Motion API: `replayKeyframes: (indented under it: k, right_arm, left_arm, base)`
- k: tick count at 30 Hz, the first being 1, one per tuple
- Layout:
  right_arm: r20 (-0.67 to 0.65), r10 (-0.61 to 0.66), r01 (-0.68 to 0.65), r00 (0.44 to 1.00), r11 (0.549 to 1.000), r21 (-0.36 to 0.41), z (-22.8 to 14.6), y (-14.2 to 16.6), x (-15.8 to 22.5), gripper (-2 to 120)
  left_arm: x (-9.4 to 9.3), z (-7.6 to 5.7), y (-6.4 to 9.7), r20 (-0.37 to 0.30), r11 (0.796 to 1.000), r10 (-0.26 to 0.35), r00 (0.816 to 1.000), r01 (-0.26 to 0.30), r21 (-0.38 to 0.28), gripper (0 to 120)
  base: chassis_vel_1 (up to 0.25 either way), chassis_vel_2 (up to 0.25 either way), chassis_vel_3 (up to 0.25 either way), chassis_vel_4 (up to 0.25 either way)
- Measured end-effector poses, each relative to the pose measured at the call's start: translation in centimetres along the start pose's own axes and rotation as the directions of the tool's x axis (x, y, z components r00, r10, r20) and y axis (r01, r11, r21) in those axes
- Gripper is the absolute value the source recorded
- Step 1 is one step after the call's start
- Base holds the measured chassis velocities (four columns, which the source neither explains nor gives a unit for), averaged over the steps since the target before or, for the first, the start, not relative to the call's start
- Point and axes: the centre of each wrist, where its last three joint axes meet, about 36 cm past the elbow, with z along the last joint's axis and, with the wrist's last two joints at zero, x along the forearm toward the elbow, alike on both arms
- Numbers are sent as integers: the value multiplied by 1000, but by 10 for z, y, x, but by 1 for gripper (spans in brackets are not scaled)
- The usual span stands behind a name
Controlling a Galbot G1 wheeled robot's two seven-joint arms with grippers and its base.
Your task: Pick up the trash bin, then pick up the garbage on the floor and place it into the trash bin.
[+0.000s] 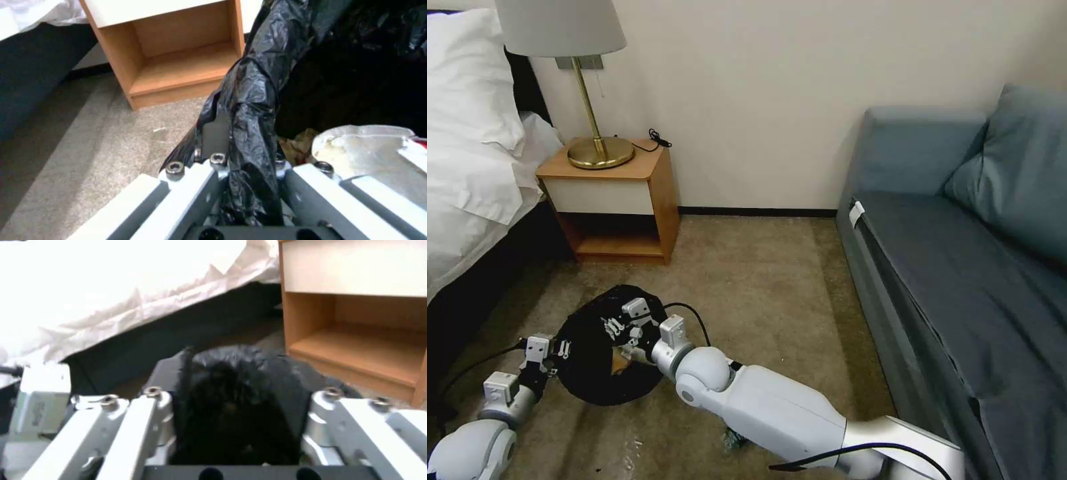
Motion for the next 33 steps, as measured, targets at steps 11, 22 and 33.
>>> replayKeyframes:
  k: [11,22,33]
  right_arm:
    - [-152,128,-130,980,992,-1,-29,-10,50,89]
    - [-576,255,-262,777,962,73,-46,-55,138,100]
    - [-756,196,-267,625,963,29,-33,-62,170,100]
  left_arm:
    - [6,-2,12,9,1000,-7,1000,7,-25,0]
    - [10,5,19,-7,998,0,1000,0,-58,0]
    - [14,10,17,-37,995,7,999,-11,-102,0]
  base:
    - [0,0,0,0]
    - [0,0,0,0]
    - [0,0,0,0]
